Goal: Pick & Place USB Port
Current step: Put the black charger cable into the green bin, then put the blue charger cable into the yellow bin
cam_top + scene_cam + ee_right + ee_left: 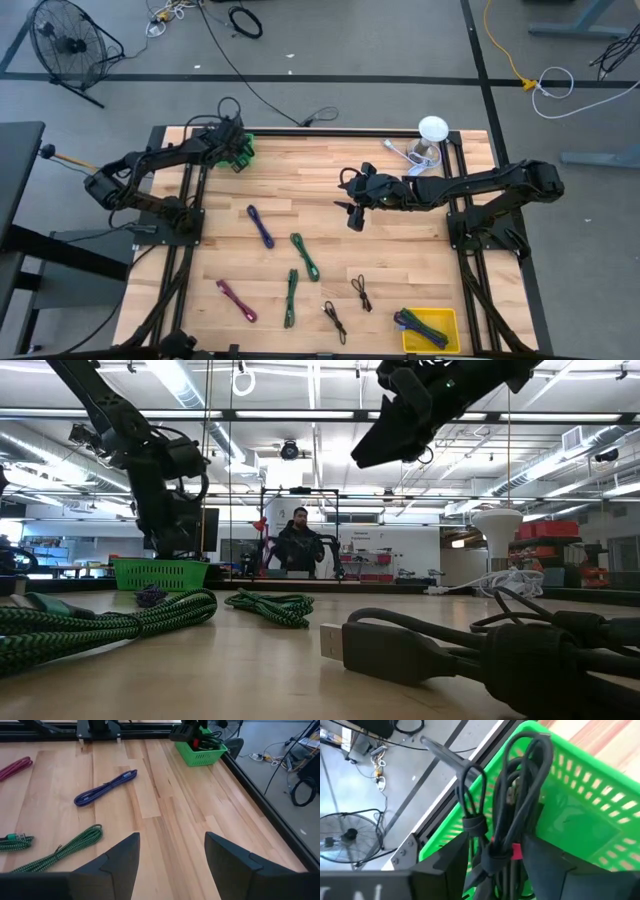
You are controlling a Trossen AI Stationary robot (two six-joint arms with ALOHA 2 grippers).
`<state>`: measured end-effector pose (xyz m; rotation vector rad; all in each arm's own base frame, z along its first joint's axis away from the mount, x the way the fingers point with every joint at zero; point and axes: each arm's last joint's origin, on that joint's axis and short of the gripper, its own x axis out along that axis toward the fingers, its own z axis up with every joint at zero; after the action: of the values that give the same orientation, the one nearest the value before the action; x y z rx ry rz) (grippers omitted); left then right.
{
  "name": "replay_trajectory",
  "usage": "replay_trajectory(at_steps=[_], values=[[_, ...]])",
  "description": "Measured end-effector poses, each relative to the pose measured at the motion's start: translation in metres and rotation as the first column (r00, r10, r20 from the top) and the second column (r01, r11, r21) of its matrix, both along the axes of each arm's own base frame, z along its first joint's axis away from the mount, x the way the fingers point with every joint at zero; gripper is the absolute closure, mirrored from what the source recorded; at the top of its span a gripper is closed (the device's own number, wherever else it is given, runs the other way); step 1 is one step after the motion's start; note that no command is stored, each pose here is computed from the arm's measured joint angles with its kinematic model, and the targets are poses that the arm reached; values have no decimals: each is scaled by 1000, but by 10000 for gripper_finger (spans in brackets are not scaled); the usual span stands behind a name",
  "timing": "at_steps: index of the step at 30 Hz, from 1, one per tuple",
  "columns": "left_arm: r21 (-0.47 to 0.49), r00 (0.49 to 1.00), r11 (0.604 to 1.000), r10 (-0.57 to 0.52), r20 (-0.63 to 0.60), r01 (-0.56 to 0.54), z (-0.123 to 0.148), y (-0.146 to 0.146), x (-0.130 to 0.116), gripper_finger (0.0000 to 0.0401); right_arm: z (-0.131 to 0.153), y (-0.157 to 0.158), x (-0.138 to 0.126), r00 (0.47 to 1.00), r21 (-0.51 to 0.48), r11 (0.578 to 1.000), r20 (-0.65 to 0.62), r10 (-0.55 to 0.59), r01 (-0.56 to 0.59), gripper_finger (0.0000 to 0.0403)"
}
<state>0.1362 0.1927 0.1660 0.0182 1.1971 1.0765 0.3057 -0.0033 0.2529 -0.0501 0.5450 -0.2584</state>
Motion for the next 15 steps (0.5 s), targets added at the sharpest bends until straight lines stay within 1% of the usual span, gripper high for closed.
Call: replay_trajectory(at_steps=[5, 9, 11, 13, 15], values=[[-10, 1000, 1000, -10, 22, 10, 0, -1, 2, 217, 0, 0, 0, 1000, 6, 1000, 7, -4, 4, 179], [4, 999, 999, -41, 28, 40, 4, -5, 6, 220, 1, 0, 0, 1000, 12, 1000, 10, -7, 7, 179], [20, 997, 998, -68, 29, 68, 10, -7, 9, 221, 1, 0, 0, 1000, 12, 1000, 10, -7, 7, 179], [51, 995, 995, -86, 53, 84, 23, -9, 13, 222, 1, 0, 0, 1000, 12, 1000, 11, -7, 7, 179], [61, 988, 991, -123, 88, 118, 36, -11, 17, 222, 1, 0, 0, 1000, 14, 1000, 12, -9, 9, 179]])
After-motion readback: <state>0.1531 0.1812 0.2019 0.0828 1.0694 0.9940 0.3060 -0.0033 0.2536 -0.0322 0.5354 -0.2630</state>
